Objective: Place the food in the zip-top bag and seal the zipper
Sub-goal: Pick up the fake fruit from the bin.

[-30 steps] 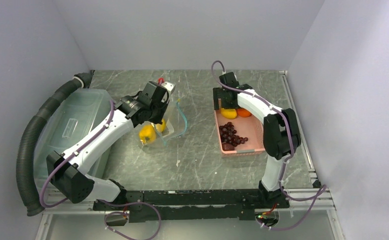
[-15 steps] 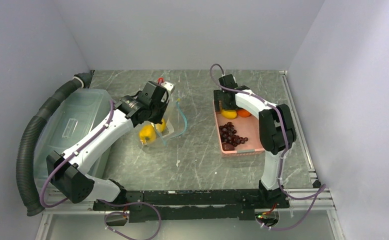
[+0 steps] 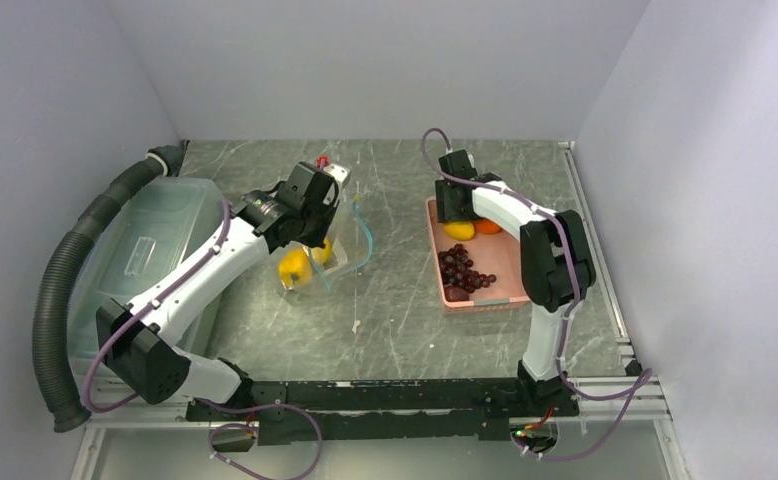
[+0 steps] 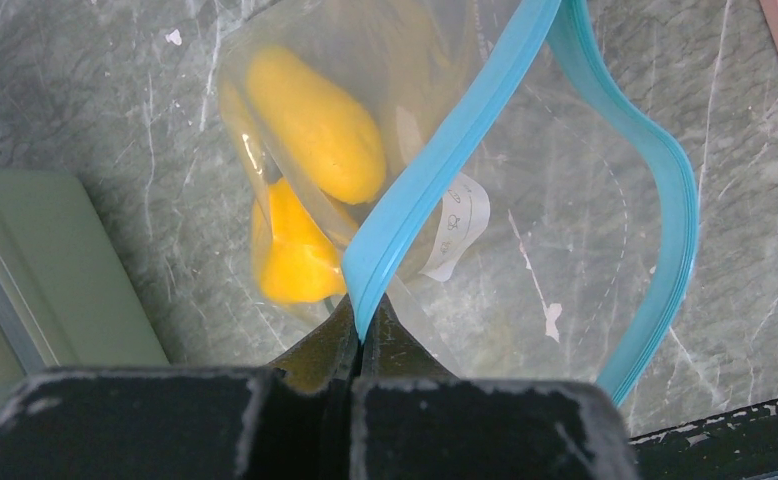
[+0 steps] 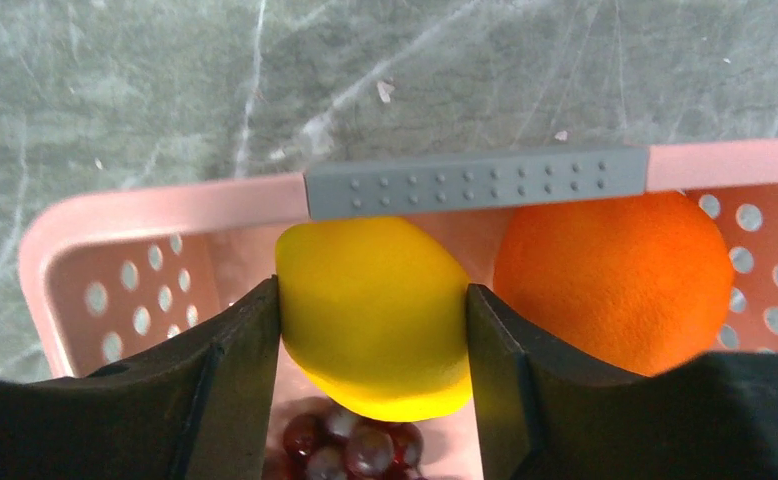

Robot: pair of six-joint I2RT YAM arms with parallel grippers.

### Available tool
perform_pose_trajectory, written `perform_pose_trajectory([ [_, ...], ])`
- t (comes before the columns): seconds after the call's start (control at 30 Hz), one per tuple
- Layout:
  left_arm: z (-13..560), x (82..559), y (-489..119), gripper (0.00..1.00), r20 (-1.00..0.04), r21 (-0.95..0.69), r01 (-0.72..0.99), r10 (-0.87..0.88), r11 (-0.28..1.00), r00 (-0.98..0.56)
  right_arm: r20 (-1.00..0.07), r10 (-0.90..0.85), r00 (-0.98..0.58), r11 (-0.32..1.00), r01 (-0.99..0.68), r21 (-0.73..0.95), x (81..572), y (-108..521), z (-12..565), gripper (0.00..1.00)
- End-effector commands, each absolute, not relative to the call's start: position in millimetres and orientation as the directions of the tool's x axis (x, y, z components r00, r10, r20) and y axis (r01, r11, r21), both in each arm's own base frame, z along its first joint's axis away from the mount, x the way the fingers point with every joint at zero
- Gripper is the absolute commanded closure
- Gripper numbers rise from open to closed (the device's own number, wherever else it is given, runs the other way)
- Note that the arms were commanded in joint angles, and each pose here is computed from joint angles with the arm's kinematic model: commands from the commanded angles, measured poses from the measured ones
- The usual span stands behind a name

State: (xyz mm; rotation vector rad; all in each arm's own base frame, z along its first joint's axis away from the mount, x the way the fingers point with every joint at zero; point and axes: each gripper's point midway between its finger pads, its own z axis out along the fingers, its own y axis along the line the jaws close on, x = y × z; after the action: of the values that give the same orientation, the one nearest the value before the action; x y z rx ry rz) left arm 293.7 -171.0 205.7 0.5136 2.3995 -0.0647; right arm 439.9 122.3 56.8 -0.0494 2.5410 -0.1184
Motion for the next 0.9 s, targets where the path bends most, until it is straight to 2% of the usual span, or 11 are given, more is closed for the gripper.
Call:
perform_pose_trajectory([
  [0.0, 204, 298, -173, 1.00, -0.634, 0.088, 0.389, 0.353, 0.917, -0.688, -0.618, -0.020, -0.786, 0.997, 0.031, -0.072, 434, 116, 88, 0.53],
  [0.2, 202, 298, -173, 1.00, -0.629, 0.087, 0.390, 0.354, 0.917, -0.692, -0.644, 0.006, -0.765, 0.996, 0.064, -0.066, 425, 110, 108, 0.60],
  [0.43, 200, 298, -174, 1.00, -0.626, 0.085, 0.391, 0.354, 0.917, -0.695, -0.707, 0.040, -0.706, 0.998, 0.059, -0.003, 412, 114, 154, 0.61],
  [0.87, 202, 298, -174, 1.00, -0.629, 0.085, 0.389, 0.352, 0.917, -0.693, -0.800, 0.094, -0.592, 0.955, -0.175, 0.241, 365, 201, 242, 0.61],
])
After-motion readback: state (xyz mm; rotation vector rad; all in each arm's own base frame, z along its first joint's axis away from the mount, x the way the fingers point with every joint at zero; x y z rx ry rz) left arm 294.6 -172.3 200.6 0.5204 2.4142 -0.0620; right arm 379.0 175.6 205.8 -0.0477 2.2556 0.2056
